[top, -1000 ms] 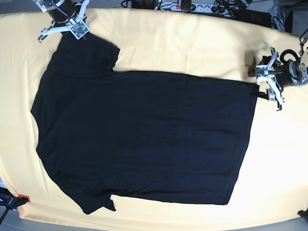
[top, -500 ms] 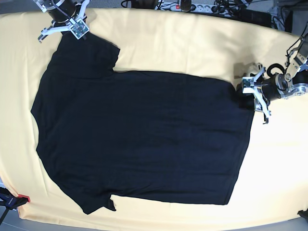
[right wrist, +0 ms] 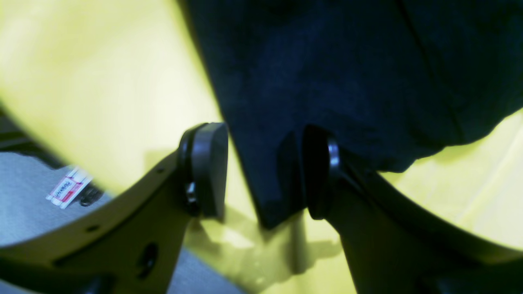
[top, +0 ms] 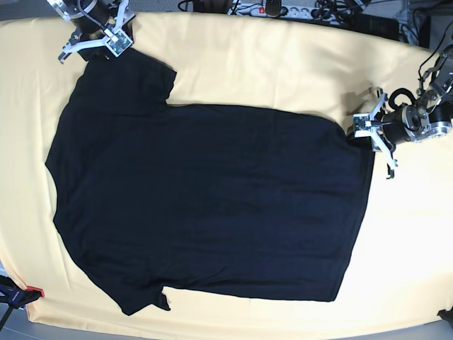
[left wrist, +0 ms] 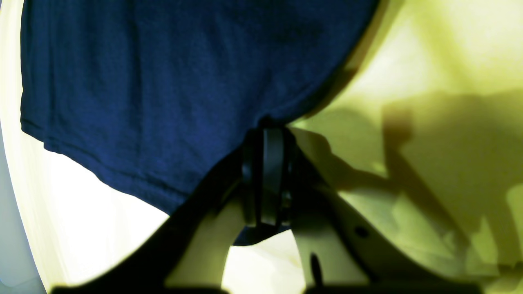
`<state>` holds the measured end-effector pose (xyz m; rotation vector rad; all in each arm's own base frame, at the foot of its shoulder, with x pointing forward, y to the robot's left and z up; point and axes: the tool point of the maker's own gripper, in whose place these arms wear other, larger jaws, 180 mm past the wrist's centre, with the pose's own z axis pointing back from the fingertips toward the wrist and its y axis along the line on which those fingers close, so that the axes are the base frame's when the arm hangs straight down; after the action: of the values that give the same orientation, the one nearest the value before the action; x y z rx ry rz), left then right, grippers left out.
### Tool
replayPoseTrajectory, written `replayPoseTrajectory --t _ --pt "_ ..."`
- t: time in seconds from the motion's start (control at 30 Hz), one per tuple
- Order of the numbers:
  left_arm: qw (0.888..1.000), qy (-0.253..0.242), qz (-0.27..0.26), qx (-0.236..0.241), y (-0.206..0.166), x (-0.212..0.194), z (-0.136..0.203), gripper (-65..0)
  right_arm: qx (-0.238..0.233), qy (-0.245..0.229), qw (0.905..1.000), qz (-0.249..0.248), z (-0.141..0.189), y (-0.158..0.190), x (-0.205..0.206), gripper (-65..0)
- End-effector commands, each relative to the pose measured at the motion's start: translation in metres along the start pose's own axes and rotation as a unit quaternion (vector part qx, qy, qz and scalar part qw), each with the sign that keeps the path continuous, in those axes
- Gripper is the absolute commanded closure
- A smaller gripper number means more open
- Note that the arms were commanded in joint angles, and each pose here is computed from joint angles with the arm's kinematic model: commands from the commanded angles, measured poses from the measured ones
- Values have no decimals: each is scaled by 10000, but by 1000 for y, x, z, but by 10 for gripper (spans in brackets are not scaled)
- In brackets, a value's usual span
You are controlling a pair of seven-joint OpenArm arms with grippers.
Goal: Fold the T-shirt properly
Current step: 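Grasp the shirt edge with both grippers and lift it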
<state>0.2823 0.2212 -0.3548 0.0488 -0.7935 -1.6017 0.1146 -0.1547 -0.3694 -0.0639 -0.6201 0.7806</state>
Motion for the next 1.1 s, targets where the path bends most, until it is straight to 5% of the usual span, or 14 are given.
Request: replayPoseTrajectory --t 0.0,0.2,0.33,0.5,0.73,1.07 --pt "9999 -26 -73 124 13 1 8 0 -57 -23 10000 34 -1 -5 0 -317" --pt "9999 -28 -73 124 13 1 8 0 -131 202 9997 -35 -21 -15 -17 -304" --pt "9999 -54 -64 126 13 2 8 0 -430 279 9986 -145 -22 -29 -17 0" --pt "9995 -293 72 78 14 16 13 0 -855 430 9954 19 -4 -48 -4 0" --pt "9919 -599 86 -1119 -17 42 47 0 -640 545 9958 352 32 -32 -4 0" --pt "9824 -797 -51 -1688 -43 68 80 0 -337 1759 9834 288 72 -11 -73 0"
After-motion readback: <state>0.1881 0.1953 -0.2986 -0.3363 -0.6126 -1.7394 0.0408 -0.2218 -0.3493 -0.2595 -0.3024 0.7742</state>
